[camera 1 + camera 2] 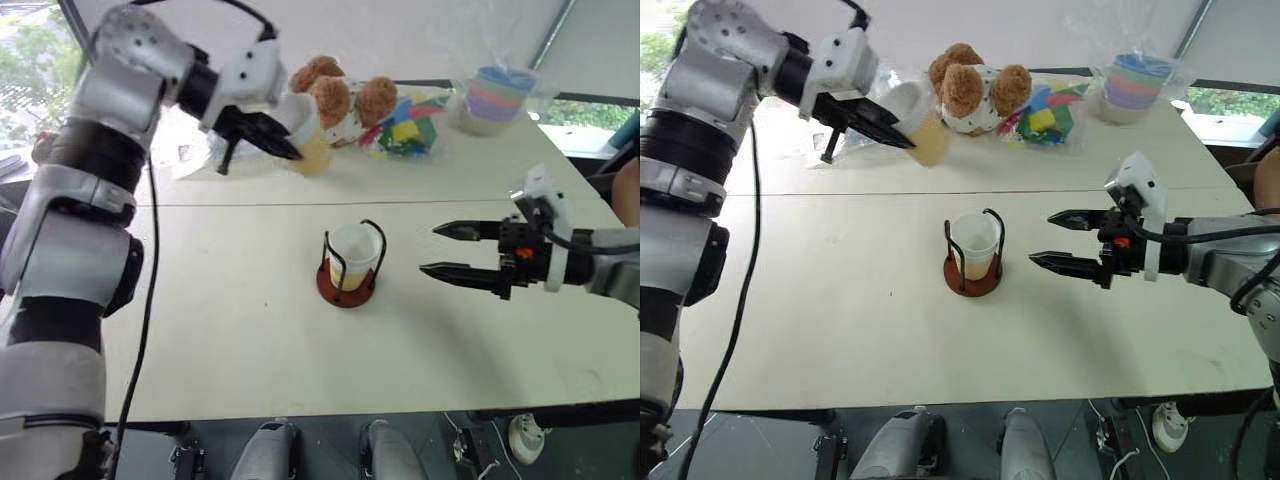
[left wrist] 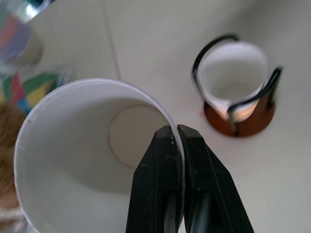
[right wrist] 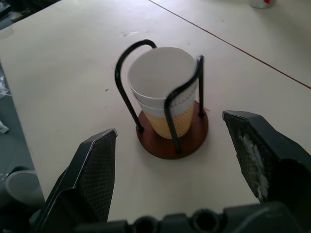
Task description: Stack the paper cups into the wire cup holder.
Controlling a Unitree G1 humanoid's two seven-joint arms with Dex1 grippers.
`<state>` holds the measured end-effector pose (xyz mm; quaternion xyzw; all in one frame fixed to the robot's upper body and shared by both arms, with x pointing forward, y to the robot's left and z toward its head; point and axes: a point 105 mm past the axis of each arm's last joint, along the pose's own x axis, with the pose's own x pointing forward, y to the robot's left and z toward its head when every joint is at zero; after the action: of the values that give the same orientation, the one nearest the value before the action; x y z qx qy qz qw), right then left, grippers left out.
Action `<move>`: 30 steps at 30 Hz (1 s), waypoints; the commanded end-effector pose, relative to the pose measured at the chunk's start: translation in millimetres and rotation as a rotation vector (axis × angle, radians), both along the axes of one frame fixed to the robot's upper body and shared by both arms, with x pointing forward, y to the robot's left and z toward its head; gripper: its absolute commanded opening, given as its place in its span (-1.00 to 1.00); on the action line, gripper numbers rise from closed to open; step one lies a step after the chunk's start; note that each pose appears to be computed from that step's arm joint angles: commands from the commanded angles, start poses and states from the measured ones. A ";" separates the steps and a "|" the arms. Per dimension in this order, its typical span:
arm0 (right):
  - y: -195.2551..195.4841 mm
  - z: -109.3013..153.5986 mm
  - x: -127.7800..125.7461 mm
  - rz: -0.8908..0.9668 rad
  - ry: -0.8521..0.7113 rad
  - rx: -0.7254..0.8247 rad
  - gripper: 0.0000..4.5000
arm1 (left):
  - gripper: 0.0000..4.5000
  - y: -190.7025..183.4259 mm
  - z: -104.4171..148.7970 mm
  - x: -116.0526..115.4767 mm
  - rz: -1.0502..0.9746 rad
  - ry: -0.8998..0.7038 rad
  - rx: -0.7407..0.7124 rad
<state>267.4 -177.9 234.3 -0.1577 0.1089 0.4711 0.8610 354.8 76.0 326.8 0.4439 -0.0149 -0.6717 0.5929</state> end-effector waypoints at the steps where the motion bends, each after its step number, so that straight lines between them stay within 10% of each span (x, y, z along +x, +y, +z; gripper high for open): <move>1: 0.4 12.0 -5.2 -0.008 -0.069 0.003 0.69 | -0.95 -14.6 -3.3 -26.6 -0.132 0.082 -0.009; 30: 12.9 6.3 -6.5 -0.063 -0.102 0.114 0.69 | -0.95 -45.0 -50.6 -9.0 -0.222 0.017 0.257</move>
<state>264.6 -168.5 230.9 -0.1187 0.0673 0.4377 0.8887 347.6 35.1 261.4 0.4896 0.0456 -0.7399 0.4590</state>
